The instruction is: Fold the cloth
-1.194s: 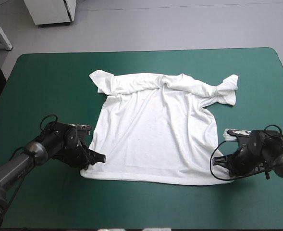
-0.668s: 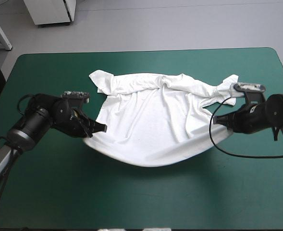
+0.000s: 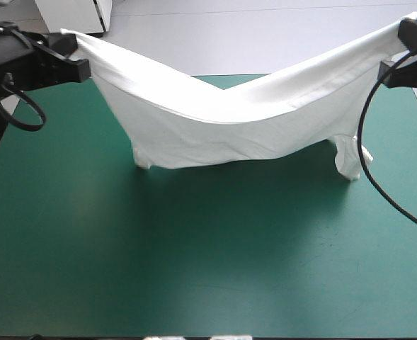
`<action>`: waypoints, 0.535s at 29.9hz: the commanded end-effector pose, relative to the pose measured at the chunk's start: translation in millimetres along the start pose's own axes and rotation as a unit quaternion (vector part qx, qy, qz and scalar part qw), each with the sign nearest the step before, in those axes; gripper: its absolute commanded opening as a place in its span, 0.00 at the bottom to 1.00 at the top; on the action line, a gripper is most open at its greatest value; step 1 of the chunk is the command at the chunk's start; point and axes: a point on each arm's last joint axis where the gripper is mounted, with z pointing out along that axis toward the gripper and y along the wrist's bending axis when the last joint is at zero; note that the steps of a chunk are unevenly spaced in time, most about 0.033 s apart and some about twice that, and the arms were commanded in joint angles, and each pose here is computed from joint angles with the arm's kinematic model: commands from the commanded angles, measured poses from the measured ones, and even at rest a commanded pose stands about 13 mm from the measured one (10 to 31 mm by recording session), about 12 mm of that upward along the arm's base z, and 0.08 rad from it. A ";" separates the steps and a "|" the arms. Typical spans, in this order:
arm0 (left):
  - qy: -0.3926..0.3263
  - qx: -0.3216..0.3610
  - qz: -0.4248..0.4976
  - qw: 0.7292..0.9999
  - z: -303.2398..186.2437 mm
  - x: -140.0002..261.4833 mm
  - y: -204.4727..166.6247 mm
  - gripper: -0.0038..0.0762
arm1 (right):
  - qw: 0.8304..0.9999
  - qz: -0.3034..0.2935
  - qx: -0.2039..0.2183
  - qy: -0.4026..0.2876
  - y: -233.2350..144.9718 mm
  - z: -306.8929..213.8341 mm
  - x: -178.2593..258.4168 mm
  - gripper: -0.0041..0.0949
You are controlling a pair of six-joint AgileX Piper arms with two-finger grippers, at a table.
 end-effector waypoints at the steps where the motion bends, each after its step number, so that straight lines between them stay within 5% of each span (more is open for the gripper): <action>1: -0.129 0.029 0.003 0.991 -50.8 -27.1 -7.3 0.04 | 0.991 -0.025 -0.017 -0.132 10.2 -38.1 -30.4 0.03; 11: -0.318 0.100 0.004 0.943 -129.1 -55.4 -20.8 0.04 | 0.935 -0.048 -0.035 -0.350 24.7 -105.1 -71.7 0.03; 16: -0.333 0.093 0.012 0.938 -127.0 -58.6 -20.0 0.04 | 0.936 -0.048 -0.031 -0.346 22.3 -95.6 -73.4 0.03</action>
